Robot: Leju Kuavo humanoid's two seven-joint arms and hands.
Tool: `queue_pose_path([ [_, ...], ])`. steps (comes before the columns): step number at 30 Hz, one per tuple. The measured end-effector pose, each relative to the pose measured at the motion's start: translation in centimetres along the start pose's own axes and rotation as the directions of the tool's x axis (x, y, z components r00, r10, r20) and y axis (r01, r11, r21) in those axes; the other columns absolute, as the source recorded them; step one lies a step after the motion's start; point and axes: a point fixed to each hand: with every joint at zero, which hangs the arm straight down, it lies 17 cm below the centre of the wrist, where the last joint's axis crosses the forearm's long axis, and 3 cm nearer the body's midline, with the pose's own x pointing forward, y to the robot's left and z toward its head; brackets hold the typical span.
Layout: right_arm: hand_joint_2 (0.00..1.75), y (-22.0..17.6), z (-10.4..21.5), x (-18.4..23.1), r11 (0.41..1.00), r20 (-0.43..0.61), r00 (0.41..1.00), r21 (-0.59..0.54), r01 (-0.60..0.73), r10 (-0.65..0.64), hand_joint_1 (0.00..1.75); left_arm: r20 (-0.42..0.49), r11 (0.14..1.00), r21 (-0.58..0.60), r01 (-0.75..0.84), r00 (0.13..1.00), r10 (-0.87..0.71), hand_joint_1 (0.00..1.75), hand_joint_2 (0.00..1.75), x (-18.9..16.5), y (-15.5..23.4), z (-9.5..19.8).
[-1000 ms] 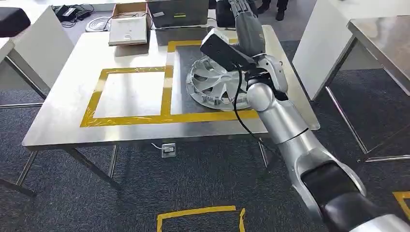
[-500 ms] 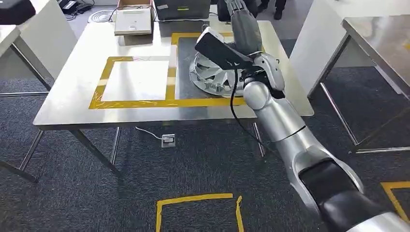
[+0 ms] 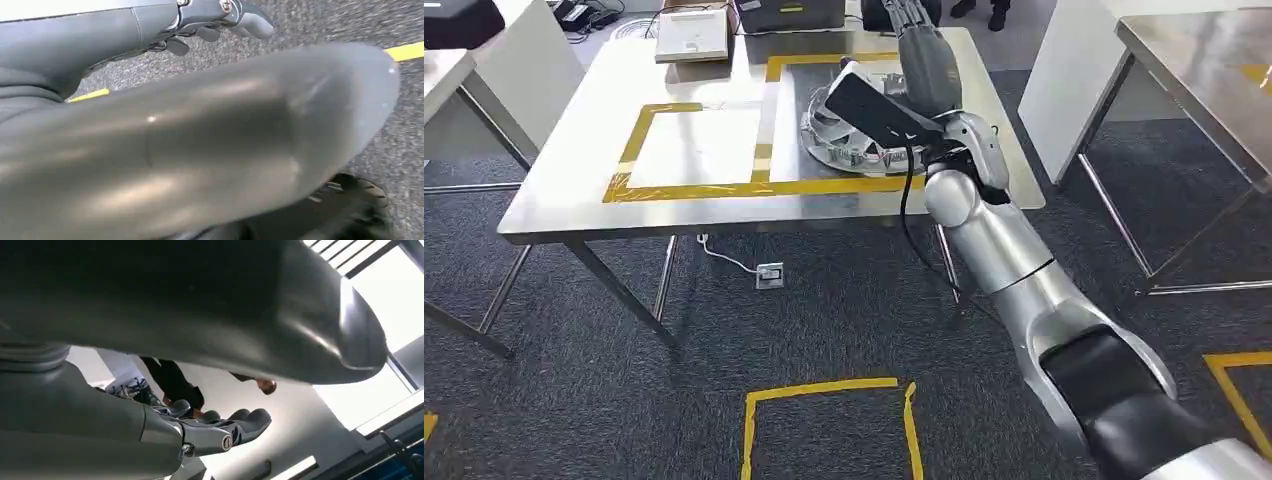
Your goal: Take the parts from the cabinet and place them on the table.
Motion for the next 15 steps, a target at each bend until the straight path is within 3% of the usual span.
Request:
queue_pose_path([
  [15, 0.0, 0.9, -0.9, 0.6, 1.0, -0.009, 1.0, 0.017, -0.006, 0.006, 0.0, 0.004, 0.999, -0.005, -0.033, 0.999, 0.033, 0.0, 0.0, -0.6, -0.4, 0.1],
])
